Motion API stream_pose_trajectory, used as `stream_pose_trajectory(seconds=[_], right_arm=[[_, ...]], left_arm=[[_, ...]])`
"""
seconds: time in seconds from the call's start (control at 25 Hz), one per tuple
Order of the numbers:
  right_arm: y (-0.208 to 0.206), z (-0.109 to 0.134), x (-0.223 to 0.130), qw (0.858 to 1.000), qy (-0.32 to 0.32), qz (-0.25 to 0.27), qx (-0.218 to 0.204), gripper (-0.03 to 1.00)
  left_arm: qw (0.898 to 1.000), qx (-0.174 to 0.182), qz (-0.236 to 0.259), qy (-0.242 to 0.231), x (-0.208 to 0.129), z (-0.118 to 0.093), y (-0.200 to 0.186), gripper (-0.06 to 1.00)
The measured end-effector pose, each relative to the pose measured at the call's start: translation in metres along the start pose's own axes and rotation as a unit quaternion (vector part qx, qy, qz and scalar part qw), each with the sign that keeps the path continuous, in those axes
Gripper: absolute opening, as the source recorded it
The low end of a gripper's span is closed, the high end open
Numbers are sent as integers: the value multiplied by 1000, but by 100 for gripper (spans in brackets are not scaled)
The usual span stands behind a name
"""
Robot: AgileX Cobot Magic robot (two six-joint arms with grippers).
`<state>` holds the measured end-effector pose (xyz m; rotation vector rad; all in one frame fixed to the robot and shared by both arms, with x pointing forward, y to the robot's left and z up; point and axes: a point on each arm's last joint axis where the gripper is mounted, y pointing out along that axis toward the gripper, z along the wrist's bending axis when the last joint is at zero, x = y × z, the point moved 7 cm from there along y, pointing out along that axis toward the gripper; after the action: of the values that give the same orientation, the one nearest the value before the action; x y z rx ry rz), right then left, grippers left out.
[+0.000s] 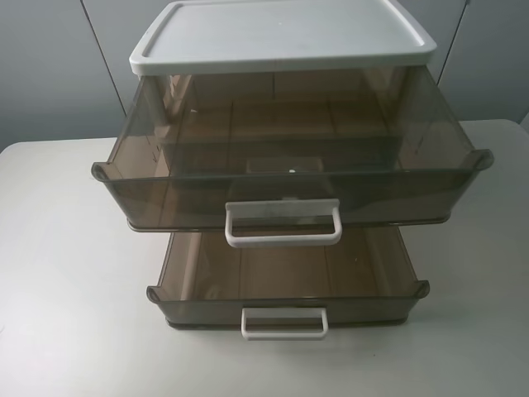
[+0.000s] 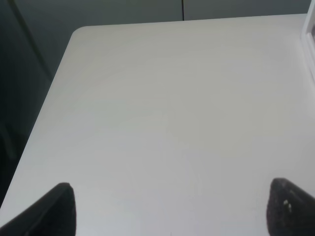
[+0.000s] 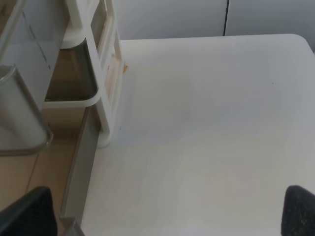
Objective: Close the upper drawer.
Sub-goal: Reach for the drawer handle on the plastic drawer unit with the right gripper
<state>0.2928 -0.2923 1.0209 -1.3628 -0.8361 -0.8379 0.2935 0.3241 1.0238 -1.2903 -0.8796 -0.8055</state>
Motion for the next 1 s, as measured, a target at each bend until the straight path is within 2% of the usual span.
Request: stream_pose_trajectory(seconds=[0.68, 0.8, 1.0], right_arm=[[-1, 0, 1, 1000, -4, -1, 0, 69], [-6, -2, 15, 1000, -10, -1, -8, 69], [10, -10, 55, 997, -57, 38, -23, 69]], left_arm=[[1000, 0, 0, 0, 0, 0, 0, 74], [1000, 0, 0, 0, 0, 0, 0, 74], [1000, 0, 0, 0, 0, 0, 0, 74]])
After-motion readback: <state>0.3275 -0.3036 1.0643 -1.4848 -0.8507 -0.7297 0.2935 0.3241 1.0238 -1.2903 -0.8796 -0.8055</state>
